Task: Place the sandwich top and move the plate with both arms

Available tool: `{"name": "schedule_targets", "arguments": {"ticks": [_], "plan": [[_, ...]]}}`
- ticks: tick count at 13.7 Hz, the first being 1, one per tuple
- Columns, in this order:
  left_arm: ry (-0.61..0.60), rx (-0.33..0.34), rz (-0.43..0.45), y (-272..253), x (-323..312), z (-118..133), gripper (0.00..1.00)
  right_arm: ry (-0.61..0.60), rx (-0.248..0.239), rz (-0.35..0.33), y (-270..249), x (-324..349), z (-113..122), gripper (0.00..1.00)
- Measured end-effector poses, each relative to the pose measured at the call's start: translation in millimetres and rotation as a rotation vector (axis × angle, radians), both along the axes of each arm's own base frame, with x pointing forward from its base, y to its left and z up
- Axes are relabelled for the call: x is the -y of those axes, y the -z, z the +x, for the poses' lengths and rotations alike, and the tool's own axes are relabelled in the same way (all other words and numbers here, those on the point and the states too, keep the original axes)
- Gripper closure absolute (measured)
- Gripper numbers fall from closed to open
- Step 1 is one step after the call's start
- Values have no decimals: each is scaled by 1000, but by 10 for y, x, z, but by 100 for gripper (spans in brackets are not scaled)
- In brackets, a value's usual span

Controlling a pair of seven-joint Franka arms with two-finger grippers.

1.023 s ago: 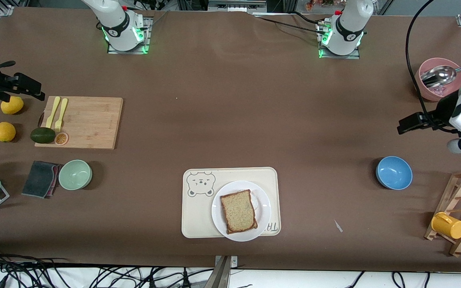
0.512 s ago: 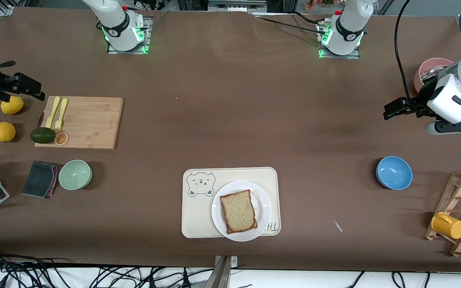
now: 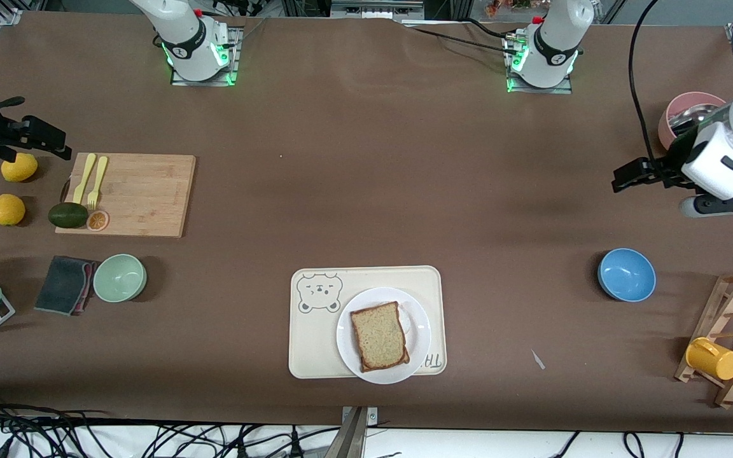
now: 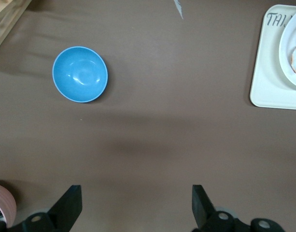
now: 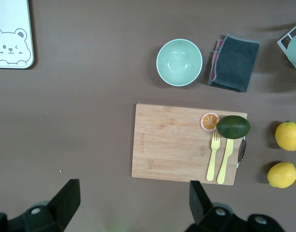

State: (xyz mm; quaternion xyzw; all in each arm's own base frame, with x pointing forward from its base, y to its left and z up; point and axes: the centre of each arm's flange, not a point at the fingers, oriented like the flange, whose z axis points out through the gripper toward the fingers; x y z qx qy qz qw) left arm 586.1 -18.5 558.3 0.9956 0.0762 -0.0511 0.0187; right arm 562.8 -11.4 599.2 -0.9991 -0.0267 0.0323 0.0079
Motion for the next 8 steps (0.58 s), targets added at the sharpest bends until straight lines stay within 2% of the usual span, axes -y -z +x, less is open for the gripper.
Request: {"name": "schedule_targets", "arguments": {"ticks": [3, 8], "plan": [[-51, 0, 0, -16, -302, -9, 0, 0, -1, 0, 1, -1, -1, 0], [-43, -1, -1, -16, -257, -10, 0, -1, -2, 0, 2, -2, -3, 0]]}}
